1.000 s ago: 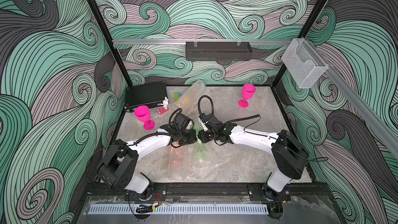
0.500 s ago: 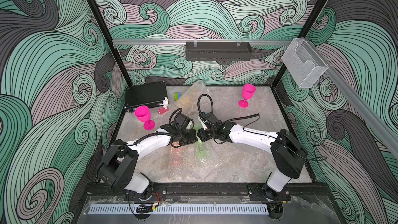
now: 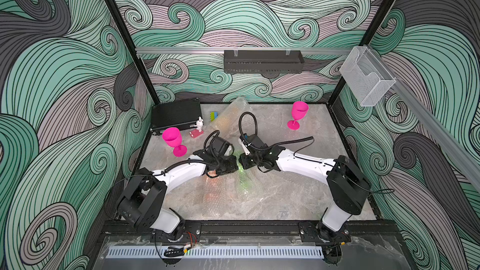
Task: Unpack wine glasses from bubble wrap
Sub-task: Unwrap the bubble wrap at the center of the board.
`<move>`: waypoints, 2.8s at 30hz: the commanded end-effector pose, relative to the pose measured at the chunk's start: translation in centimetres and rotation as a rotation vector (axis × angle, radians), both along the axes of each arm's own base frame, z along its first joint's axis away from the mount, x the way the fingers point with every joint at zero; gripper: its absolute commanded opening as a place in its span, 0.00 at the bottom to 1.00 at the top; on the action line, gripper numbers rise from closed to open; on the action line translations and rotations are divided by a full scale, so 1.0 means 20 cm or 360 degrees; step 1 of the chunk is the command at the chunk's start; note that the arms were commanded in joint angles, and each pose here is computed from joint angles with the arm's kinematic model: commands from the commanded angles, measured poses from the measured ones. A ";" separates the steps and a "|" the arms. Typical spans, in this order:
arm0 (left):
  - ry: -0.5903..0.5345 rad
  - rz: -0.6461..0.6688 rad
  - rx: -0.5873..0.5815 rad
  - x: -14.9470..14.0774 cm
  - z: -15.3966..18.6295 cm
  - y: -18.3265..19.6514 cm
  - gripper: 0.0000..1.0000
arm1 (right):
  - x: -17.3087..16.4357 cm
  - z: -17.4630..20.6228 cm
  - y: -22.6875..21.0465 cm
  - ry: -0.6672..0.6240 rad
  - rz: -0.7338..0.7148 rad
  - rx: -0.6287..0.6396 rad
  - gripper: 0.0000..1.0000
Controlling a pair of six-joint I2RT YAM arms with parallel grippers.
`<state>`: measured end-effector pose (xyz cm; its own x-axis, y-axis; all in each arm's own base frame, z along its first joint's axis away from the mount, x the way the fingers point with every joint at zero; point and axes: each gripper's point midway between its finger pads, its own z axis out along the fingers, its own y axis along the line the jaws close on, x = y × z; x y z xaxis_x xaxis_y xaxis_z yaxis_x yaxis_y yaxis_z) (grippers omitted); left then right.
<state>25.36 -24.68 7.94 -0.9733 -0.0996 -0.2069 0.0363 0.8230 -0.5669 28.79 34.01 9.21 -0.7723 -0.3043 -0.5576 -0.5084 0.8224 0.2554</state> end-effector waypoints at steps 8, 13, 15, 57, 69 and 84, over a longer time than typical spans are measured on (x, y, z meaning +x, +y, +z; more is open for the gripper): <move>0.0021 -0.0026 0.0010 -0.04 0.02 0.01 0.00 | 0.12 0.08 -0.01 -0.0078 -0.0074 0.0068 0.20; 0.0022 -0.0027 0.0022 -0.05 0.02 0.02 0.00 | 0.11 0.08 0.00 -0.0071 -0.0065 0.0074 0.25; 0.0021 -0.0027 0.0021 -0.05 0.02 0.01 0.00 | 0.11 0.07 0.00 -0.0063 -0.0053 0.0068 0.31; 0.0041 -0.0043 0.0066 -0.06 -0.01 0.03 0.00 | 0.21 0.13 0.04 -0.0012 -0.0176 0.0383 0.24; -0.0008 -0.0036 0.0127 -0.04 0.01 0.06 0.00 | 0.19 0.16 -0.04 -0.0021 -0.0219 0.0434 0.21; -0.0142 -0.0042 0.0217 -0.02 0.06 0.13 0.04 | 0.11 0.21 -0.16 -0.0108 -0.0283 0.0535 0.14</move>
